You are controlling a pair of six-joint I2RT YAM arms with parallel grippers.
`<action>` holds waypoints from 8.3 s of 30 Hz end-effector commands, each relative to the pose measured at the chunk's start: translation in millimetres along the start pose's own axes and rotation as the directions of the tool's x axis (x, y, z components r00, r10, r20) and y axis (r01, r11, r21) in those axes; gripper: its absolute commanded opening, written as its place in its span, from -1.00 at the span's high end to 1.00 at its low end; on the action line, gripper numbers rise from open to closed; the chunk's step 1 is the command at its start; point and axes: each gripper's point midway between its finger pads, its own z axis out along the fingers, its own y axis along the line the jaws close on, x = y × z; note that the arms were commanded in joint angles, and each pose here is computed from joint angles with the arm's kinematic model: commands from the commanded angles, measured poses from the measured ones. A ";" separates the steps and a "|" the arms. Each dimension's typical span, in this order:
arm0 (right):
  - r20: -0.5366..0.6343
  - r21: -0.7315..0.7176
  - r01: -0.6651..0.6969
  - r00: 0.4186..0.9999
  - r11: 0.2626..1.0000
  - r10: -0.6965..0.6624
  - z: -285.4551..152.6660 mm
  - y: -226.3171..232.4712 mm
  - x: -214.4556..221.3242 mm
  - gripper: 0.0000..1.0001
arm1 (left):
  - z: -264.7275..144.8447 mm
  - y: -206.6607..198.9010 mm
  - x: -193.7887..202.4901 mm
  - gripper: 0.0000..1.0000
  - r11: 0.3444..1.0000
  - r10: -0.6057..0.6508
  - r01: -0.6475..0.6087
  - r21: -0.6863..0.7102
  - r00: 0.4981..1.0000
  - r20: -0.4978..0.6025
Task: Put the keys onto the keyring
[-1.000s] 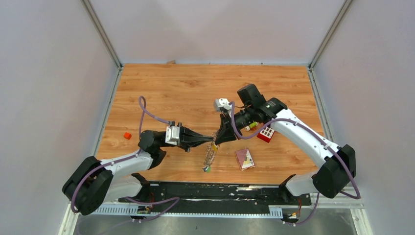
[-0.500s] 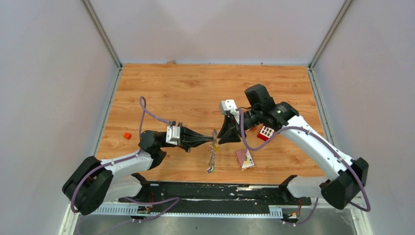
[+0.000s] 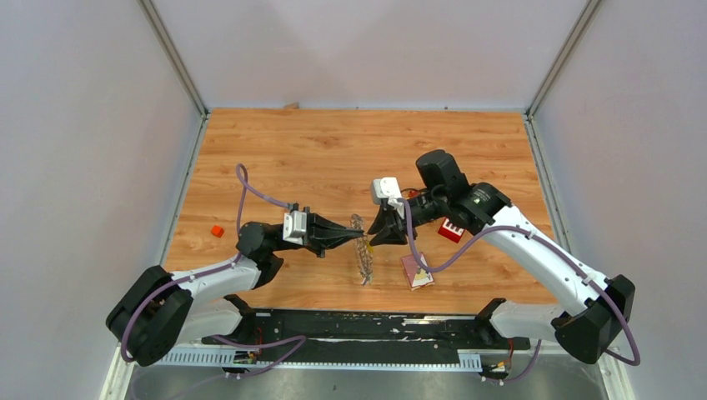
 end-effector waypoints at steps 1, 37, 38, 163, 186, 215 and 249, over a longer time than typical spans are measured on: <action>0.008 0.046 0.042 0.999 0.998 -0.043 2.0 -11.0 -7.7 0.41 | 3.4 3.4 -13.9 1.00 0.999 0.039 -0.038 -0.014 0.998 0.046; -0.429 0.169 0.208 0.895 0.963 -0.119 -19.6 -23.0 -10.9 1.00 | 3.8 24.3 25.7 -0.11 1.000 0.009 -0.008 0.004 0.965 -0.262; -0.443 0.168 0.215 0.888 0.962 -0.121 -20.0 -23.3 -12.3 1.00 | 2.4 28.1 29.7 -0.13 1.000 0.003 -0.007 -0.012 0.957 -0.289; -0.477 0.207 0.215 0.874 0.954 -0.093 -9.4 -33.1 2.1 1.00 | -11.4 -1.3 26.6 0.03 0.981 0.136 -0.100 0.163 0.964 -0.227; -0.466 0.200 0.201 0.880 0.959 -0.088 -4.7 -35.4 0.6 1.00 | -5.3 5.8 35.7 0.00 0.989 0.111 -0.083 0.123 0.965 -0.238; -0.459 0.184 0.183 0.885 0.966 -0.080 0.8 -34.6 1.6 1.00 | 8.3 7.6 19.5 0.07 0.993 0.069 -0.050 0.107 0.982 -0.178; -0.441 0.179 0.179 0.894 0.967 -0.084 0.3 -30.2 2.9 0.99 | 7.9 17.4 15.8 1.00 0.999 0.034 -0.034 0.001 0.992 -0.120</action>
